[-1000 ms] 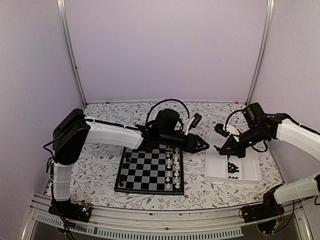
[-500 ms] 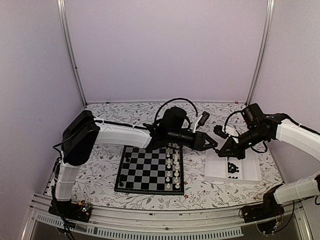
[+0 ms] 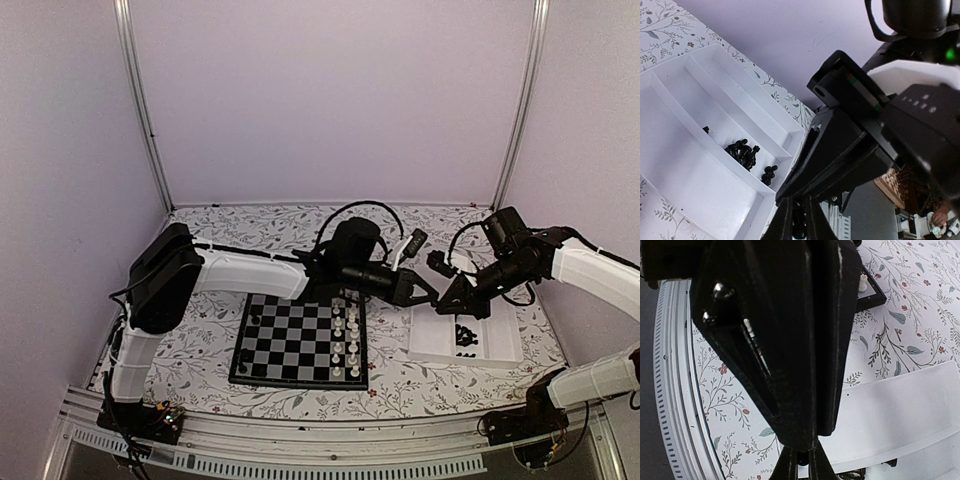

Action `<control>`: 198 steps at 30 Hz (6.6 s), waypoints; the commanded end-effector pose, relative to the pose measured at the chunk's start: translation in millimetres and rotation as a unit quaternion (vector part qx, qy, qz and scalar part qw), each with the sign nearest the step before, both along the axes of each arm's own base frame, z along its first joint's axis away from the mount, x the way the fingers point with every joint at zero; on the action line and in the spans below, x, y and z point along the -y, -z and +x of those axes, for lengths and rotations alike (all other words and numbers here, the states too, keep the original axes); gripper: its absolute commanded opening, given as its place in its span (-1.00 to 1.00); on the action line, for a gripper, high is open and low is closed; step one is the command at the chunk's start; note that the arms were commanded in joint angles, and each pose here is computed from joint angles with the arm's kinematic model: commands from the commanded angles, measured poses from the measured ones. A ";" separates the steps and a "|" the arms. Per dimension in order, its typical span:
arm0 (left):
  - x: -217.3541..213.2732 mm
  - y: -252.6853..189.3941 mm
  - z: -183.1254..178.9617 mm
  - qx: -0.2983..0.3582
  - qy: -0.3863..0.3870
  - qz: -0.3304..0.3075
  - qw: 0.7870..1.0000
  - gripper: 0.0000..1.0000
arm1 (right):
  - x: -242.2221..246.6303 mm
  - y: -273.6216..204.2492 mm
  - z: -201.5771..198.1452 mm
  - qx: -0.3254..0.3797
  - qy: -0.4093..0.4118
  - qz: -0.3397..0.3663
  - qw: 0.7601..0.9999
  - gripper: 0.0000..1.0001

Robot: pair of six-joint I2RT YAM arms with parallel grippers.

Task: Set up the chess pieces on the board
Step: Place the chess piece on the chessboard.

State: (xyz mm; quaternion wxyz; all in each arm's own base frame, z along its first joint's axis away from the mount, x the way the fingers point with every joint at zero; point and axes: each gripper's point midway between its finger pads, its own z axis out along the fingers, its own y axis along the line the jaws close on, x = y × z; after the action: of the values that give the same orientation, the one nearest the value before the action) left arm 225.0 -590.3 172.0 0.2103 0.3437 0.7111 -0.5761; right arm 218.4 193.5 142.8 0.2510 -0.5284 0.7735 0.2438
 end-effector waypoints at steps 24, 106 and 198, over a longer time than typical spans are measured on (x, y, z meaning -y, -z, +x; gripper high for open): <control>-260.1 31.2 92.6 0.146 -0.222 0.391 0.881 -1.00 | -4.2 24.3 44.8 0.043 0.020 0.007 0.999 -0.99; -112.6 -61.9 7.7 0.030 -0.043 0.008 0.999 -0.27 | -83.4 -72.4 14.2 0.050 -0.118 0.068 0.989 -0.97; -83.9 -67.6 32.5 0.000 -0.080 -0.115 0.990 -0.84 | -36.5 -162.9 61.0 0.013 0.004 0.298 0.955 0.01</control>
State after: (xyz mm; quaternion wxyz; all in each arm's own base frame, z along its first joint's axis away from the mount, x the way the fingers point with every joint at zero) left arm 247.0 -514.3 200.0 0.2267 0.2642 0.7069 -0.6157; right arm 288.7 217.7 280.4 0.4270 -0.4781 0.6917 0.3327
